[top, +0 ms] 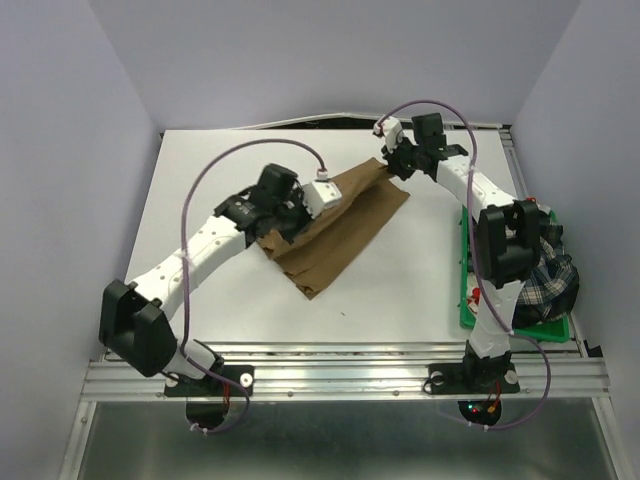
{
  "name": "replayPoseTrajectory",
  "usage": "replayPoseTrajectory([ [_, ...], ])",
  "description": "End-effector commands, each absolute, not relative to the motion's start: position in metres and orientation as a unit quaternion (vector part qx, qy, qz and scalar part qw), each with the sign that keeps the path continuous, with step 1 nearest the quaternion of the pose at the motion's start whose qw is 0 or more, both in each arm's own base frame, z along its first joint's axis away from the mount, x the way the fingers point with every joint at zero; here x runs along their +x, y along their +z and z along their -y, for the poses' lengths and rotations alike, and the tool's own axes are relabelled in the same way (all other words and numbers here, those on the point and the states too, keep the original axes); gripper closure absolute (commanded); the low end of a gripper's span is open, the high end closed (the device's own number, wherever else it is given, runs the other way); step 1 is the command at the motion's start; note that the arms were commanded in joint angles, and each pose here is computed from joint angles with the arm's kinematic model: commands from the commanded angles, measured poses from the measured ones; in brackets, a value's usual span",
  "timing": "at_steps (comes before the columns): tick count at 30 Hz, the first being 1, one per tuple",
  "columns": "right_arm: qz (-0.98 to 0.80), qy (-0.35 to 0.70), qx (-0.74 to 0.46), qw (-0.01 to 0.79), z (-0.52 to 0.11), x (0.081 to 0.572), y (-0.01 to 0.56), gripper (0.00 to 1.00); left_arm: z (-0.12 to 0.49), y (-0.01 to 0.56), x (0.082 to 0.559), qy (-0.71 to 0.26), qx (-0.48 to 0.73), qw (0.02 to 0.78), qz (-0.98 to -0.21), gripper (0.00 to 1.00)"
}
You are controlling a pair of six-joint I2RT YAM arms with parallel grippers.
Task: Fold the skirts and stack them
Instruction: Fold the skirt
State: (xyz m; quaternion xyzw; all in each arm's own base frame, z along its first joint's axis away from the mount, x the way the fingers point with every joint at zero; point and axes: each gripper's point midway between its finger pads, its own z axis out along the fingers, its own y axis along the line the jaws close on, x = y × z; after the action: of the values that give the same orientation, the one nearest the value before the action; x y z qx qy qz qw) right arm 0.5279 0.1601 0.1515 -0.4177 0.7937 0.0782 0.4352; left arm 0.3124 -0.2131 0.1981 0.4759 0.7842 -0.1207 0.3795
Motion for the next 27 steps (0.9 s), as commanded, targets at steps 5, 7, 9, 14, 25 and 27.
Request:
replayPoseTrajectory([
  [5, -0.828, 0.013, -0.356, 0.432, -0.128, 0.551, 0.123, 0.91, 0.285, 0.088, 0.275, -0.168, 0.442, 0.262, -0.841, 0.92],
  [7, -0.842, 0.005, -0.353, 0.408, -0.122, 0.547, 0.113, 0.47, 0.294, 0.087, 0.275, -0.176, 0.454, 0.258, -0.834, 0.73],
  [9, -0.853, -0.008, -0.351, 0.386, -0.115, 0.541, 0.110, 0.20, 0.294, 0.105, 0.281, -0.173, 0.457, 0.286, -0.824, 0.54],
  [14, -0.854, -0.026, -0.335, 0.396, -0.104, 0.543, 0.146, 0.14, 0.294, 0.172, 0.277, -0.189, 0.481, 0.359, -0.777, 0.21],
  [25, -0.881, 0.150, -0.282, 0.348, -0.150, 0.534, 0.157, 0.29, 0.259, 0.126, 0.313, -0.158, 0.413, 0.314, -0.840, 0.30],
  [27, -0.888, 0.177, -0.275, 0.323, -0.158, 0.534, 0.136, 0.35, 0.248, 0.101, 0.323, -0.142, 0.390, 0.283, -0.865, 0.37],
])
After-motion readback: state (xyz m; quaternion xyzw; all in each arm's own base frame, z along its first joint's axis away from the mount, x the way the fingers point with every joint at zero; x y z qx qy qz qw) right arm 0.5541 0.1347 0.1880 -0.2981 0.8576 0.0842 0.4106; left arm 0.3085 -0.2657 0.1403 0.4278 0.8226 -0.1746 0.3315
